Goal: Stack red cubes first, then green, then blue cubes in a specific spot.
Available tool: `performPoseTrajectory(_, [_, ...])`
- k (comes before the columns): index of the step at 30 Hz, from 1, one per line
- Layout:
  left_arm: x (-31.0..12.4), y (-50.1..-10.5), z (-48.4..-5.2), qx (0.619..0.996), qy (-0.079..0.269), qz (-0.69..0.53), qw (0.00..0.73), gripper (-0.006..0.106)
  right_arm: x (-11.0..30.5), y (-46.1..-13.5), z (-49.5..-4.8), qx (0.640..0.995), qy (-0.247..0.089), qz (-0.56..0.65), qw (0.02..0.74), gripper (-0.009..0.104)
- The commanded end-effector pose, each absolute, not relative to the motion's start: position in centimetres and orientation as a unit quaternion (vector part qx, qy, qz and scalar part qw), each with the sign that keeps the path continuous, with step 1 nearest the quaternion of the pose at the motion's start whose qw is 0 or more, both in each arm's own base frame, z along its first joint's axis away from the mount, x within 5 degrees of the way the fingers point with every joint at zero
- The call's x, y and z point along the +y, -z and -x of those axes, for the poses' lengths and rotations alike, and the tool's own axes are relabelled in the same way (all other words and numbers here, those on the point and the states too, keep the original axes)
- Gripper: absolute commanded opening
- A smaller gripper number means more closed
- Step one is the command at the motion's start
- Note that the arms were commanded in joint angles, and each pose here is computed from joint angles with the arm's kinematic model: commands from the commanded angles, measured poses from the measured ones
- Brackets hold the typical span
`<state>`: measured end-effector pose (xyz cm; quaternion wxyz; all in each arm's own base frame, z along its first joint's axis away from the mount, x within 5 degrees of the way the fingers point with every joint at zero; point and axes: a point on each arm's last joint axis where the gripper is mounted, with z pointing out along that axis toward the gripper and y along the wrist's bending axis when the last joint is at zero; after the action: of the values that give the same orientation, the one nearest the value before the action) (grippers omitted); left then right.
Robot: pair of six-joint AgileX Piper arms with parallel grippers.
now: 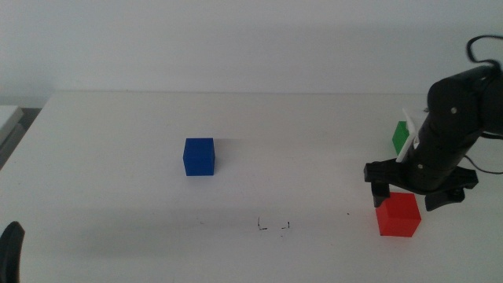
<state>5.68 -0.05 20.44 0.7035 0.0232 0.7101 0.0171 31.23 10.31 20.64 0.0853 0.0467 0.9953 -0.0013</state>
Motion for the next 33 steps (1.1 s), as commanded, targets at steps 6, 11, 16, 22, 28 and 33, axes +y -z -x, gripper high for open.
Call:
performPoseTrajectory(6, [-0.1, -20.5, -5.6, 0.706, -0.016, -0.023, 0.708, 0.094, 10.4, -17.8, -32.3, 0.994, 0.023, -0.063, 0.08, 0.093])
performPoseTrajectory(11, [-0.1, -20.5, -5.6, 0.706, -0.016, -0.023, 0.708, 0.094, 10.2, -17.0, -32.5, 0.995, 0.039, -0.055, 0.074, 0.082])
performPoseTrajectory(16, [-0.1, -20.5, -5.6, 0.706, -0.016, -0.023, 0.708, 0.094, 10.2, -17.0, -32.5, 0.995, 0.041, -0.052, 0.075, 0.039])
performPoseTrajectory(22, [-0.1, -20.5, -5.6, 0.706, -0.016, -0.023, 0.708, 0.094, 10.5, -18.2, -32.3, 0.995, 0.038, -0.051, 0.078, 0.013])
performPoseTrajectory(28, [-0.1, -20.5, -5.6, 0.706, -0.016, -0.023, 0.708, 0.094, 13.9, -23.6, -31.8, 0.993, 0.038, -0.049, 0.104, 0.013])
performPoseTrajectory(33, [-0.1, -20.5, -5.6, 0.706, -0.016, -0.023, 0.708, 0.094, 18.7, -25.7, -31.9, 0.991, 0.018, -0.038, 0.125, 0.013])
